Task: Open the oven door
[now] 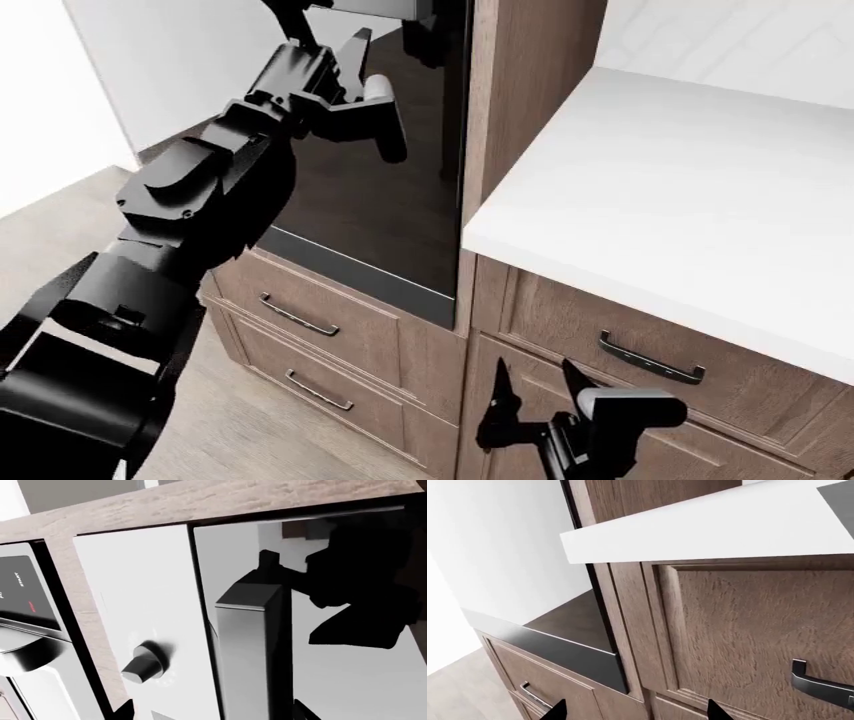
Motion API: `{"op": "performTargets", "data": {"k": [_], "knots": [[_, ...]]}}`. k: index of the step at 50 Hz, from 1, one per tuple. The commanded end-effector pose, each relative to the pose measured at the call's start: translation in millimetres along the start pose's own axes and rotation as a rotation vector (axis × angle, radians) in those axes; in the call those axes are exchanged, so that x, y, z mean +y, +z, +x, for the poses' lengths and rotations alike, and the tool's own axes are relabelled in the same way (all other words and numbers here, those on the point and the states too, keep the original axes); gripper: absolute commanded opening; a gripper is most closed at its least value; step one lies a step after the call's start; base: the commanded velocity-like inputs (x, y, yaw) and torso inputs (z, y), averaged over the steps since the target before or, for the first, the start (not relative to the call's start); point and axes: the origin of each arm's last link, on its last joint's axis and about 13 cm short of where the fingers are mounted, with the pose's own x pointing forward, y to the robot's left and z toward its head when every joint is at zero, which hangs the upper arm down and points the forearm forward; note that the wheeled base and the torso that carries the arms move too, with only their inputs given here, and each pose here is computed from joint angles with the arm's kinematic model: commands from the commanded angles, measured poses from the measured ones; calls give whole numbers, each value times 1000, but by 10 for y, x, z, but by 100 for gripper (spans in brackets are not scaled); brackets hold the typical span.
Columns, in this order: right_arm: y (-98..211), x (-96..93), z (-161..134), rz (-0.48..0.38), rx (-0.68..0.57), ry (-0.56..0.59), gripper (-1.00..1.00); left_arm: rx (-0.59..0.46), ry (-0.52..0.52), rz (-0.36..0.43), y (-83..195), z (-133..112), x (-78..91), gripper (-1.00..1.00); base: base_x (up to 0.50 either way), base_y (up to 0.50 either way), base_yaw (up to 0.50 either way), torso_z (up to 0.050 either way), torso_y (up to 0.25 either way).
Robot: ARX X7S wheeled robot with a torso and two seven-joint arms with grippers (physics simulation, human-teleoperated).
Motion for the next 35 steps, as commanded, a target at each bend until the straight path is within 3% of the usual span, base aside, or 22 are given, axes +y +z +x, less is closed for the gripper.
{"op": "performTargets", "data": {"k": [1, 13, 35], "knots": [[4, 1, 9, 0, 1, 1, 100, 12, -9, -8, 3, 39, -28, 100, 0, 0, 0, 0, 0], [9, -1, 10, -2, -2, 1, 100, 33, -12, 3, -33, 43, -25, 100, 0, 0, 0, 0, 0], [-6, 2, 20, 0, -1, 1, 100, 21, 18, -24, 143, 131, -45, 100, 0, 0, 0, 0, 0]]}}
